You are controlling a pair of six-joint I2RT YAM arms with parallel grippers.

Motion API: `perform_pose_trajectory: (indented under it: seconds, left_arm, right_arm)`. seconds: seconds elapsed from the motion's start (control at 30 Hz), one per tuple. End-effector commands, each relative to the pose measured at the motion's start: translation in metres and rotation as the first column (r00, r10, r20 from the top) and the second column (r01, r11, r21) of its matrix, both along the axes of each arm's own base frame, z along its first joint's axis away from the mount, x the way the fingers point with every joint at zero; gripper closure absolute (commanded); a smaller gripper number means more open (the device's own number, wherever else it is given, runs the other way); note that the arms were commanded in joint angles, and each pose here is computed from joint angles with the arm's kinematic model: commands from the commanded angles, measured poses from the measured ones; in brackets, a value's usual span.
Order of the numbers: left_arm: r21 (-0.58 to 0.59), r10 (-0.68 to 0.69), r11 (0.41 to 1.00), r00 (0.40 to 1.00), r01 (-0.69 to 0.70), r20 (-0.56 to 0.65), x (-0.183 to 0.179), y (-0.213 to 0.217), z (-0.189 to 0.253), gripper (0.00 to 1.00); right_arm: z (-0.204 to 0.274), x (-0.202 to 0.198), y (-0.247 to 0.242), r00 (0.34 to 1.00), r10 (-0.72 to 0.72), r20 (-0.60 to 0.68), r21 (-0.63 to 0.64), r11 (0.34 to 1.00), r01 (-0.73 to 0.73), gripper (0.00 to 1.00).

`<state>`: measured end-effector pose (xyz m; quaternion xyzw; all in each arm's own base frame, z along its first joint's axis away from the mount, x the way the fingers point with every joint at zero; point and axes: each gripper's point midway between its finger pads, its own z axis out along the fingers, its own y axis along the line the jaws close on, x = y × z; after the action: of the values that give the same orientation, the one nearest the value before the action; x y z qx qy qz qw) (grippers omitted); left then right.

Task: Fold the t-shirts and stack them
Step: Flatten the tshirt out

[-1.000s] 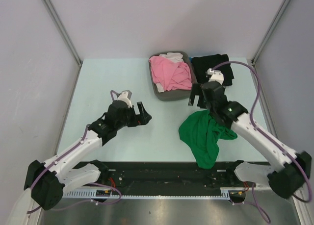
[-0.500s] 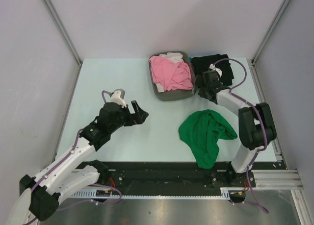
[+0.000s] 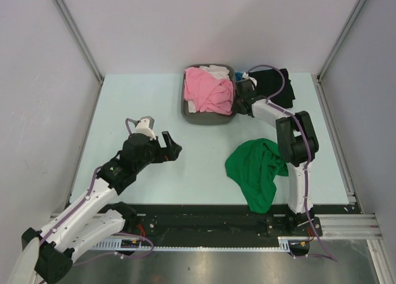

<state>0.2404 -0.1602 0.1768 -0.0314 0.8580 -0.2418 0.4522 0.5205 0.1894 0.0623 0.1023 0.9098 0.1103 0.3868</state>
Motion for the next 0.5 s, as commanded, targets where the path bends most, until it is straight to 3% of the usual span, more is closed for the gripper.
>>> perform_pose_trajectory:
  seconds: [0.0, 0.03, 0.17, 0.3, 0.47]
  left_arm:
    - [0.013, 0.003, 1.000, 1.000, -0.003, 0.018, 0.001, 0.004, 0.001, 0.00]
    - [0.013, 0.004, 1.000, 1.000, -0.004, 0.019, 0.001, 0.004, 0.001, 0.00]
    - [0.012, 0.009, 1.000, 1.000, -0.009, 0.021, 0.000, 0.006, 0.001, 0.00]
    - [0.013, 0.016, 1.000, 1.000, -0.017, 0.024, -0.001, 0.008, 0.002, 0.00]
    - [0.015, 0.023, 1.000, 0.999, -0.024, 0.026, -0.001, 0.010, 0.005, 0.00]
  right_arm:
    - [0.012, 0.006, 0.040, 0.998, 0.062, 0.010, 0.014, 0.998, -0.062, 0.84]
    - [0.009, 0.006, 0.044, 0.998, 0.067, 0.005, 0.007, 0.998, -0.067, 1.00]
    - [0.001, -0.001, 0.081, 0.991, 0.135, -0.012, -0.034, 0.990, -0.135, 1.00]
    - [0.005, -0.021, 0.153, 0.963, 0.268, 0.016, -0.077, 0.961, -0.266, 1.00]
    - [0.013, -0.033, 0.217, 0.945, 0.325, 0.030, 0.018, 0.945, -0.325, 1.00]
